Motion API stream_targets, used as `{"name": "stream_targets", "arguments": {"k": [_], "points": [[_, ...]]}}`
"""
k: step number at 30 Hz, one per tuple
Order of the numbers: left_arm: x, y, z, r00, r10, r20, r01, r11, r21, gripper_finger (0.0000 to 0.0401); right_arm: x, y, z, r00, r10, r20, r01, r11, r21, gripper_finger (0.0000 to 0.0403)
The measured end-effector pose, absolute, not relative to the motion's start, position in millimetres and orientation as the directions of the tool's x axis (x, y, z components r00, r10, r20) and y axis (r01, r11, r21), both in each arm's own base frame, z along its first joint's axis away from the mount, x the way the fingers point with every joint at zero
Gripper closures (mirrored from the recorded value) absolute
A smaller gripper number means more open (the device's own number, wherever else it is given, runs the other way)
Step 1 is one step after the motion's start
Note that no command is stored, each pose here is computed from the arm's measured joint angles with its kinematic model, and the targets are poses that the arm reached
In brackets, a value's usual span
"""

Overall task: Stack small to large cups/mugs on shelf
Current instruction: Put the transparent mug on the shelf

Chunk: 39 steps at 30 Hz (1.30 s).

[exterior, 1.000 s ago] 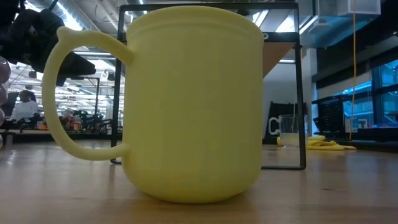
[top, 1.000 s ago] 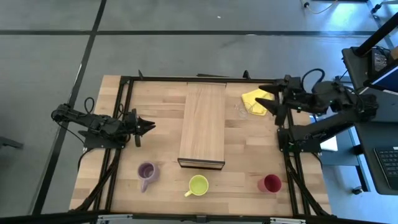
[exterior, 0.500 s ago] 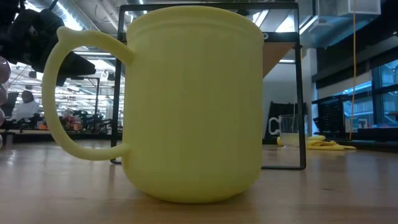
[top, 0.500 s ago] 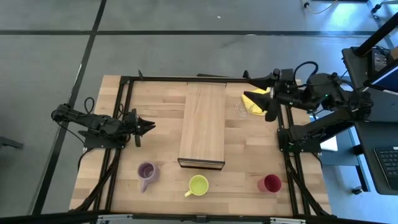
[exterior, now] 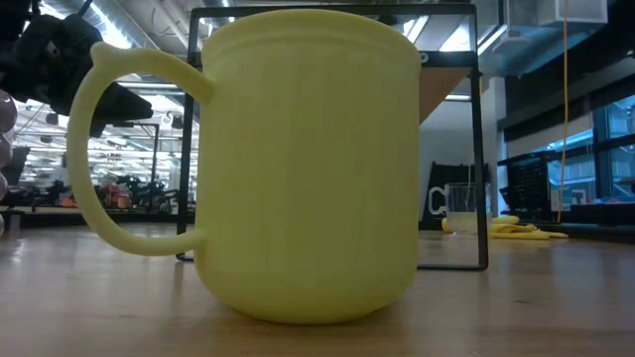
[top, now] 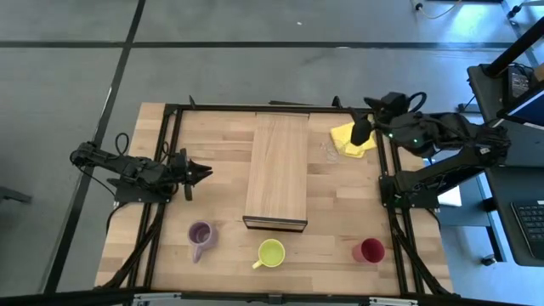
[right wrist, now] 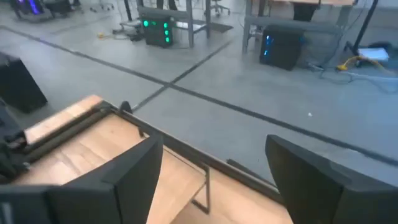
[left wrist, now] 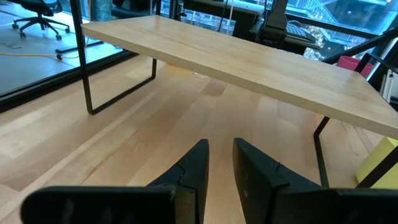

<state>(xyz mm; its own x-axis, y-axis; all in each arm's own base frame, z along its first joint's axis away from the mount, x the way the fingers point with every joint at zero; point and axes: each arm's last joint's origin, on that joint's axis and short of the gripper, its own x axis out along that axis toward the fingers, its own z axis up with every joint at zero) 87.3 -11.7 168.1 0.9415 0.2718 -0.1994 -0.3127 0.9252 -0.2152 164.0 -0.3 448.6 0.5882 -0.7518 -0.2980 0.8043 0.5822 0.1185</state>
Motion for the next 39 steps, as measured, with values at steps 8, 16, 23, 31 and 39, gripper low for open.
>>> {"name": "stream_targets", "arguments": {"k": [8,16,23,31,39], "points": [[87.3,-11.7,168.1,0.941,0.272,-0.200,-0.313,0.925,-0.214,0.0333,176.6,5.2,439.7,0.680,-0.604,-0.416,0.717,0.665,0.207,0.0116],[87.3,-11.7,168.1,0.941,0.272,-0.200,-0.313,0.925,-0.215,0.0333,200.1,18.6,422.4,0.729,-0.363,-0.581,0.581,0.776,0.244,0.0116],[87.3,-11.6,168.1,0.941,0.272,-0.200,-0.313,0.925,-0.215,0.0333,212.8,7.4,388.4,0.465,-0.401,-0.789,0.775,0.616,0.144,0.0116],[87.3,-11.7,168.1,0.941,0.271,-0.200,-0.312,0.925,-0.215,0.0333,172.2,-45.6,388.7,0.266,-0.293,-0.919,0.885,0.452,0.112,0.0116],[87.3,-11.7,168.1,0.941,0.272,-0.200,-0.313,0.925,-0.215,0.0333,179.9,-122.1,363.1,0.105,-0.206,-0.973,0.927,0.375,0.021,0.0116]]}}
